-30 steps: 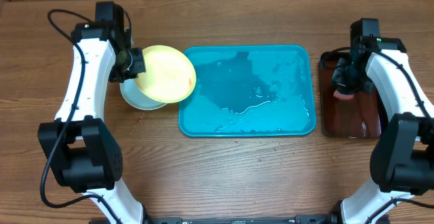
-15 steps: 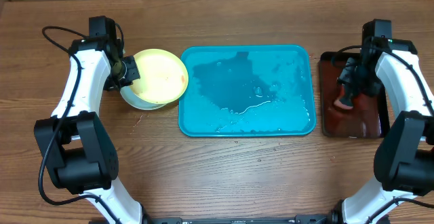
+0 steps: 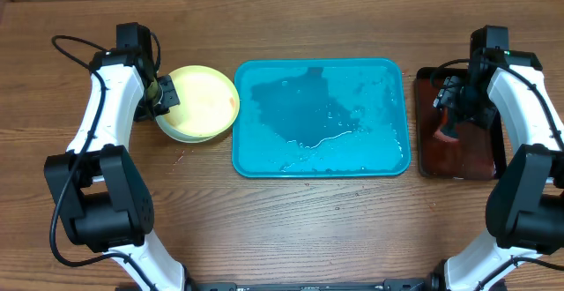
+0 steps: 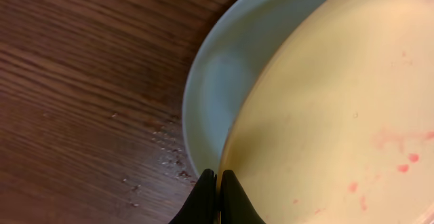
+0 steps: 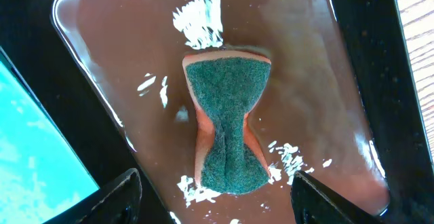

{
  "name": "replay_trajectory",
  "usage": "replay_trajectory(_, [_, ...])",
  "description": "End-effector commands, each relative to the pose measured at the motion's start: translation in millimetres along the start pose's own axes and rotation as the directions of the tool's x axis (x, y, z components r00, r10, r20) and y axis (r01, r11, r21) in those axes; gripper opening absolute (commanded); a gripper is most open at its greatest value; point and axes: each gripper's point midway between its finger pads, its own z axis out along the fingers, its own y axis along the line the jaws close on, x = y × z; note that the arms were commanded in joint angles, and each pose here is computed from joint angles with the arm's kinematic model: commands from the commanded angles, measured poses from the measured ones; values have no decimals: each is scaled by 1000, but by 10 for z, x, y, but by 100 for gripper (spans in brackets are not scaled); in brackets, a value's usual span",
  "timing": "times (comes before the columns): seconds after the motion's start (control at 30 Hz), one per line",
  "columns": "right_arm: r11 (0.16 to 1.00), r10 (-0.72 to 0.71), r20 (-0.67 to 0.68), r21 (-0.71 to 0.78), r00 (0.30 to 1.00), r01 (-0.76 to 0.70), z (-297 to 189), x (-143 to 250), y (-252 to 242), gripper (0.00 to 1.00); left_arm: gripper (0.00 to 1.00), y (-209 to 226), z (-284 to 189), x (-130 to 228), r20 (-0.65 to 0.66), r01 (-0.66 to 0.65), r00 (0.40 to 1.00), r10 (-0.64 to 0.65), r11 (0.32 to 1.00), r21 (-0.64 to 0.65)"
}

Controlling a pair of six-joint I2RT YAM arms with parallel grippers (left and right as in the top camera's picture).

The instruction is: Clean dirty plates on tray and stack at the side

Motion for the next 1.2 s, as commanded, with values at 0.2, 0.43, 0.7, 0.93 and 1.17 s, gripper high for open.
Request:
replay_trajectory(0.2, [1000,4,19,-28,1000,-3,-55,-49,40,100,100,110,-81,-5,31,26,999,-24,997,-71])
replay_trajectory(0.43, [977,-26,125,-207,992,52,-725,-358,379,100,100,45,-483,-58,27,21,999,-21,999,-26])
replay_trajectory(0.7, [939,-113,302,-279,947,201,-1779,-300,514,100,100,-189,-1847,-251,337,-19,941,-15,995,99])
replay_trajectory(0.93, [914,-85,451,-321,888,250,-2575,46,371,100,100,-372,-2365,-98,451,-85,892,0,982,168])
replay_trajectory(1.17, [873,-63,508,-389,859,293,-3051,498,270,100,100,-383,-2347,-96,446,-87,895,2,982,169])
